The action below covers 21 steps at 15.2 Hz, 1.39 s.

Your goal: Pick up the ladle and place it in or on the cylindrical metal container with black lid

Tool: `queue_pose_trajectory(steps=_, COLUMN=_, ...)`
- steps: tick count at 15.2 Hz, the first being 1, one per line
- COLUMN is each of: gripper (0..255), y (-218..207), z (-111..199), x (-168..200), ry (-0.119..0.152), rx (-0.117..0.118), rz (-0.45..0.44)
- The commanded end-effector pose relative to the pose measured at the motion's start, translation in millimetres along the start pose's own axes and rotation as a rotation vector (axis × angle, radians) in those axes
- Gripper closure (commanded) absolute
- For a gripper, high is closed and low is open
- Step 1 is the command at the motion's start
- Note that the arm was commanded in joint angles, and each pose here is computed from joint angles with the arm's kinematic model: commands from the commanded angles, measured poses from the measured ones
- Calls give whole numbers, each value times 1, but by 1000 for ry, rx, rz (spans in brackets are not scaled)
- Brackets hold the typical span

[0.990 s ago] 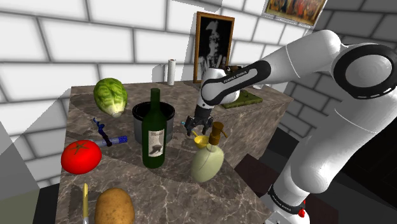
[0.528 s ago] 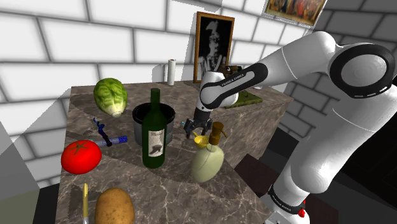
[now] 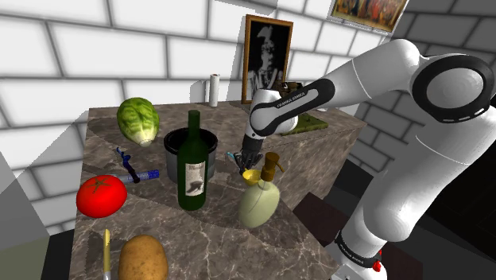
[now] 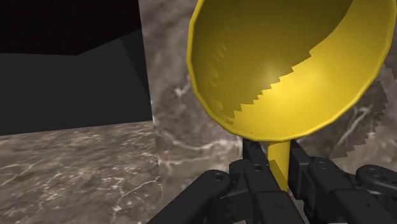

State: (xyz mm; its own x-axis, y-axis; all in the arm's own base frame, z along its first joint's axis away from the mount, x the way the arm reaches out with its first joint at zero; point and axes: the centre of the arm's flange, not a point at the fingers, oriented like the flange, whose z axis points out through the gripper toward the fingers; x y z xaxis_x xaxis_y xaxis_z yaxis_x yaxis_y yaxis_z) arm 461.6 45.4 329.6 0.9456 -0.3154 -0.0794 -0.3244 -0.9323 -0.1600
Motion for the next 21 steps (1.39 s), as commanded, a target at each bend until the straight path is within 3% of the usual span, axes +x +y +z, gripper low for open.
queue_pose_trajectory(steps=1, gripper=255, y=0, z=1, x=0, ry=-1, rx=-1, rz=0)
queue_pose_trajectory(steps=4, gripper=255, y=0, z=1, x=0, ry=-1, rx=-1, rz=0)
queue_pose_trajectory(steps=21, gripper=255, y=-15, z=-88, x=-7, ry=-1, rx=-1, rz=0)
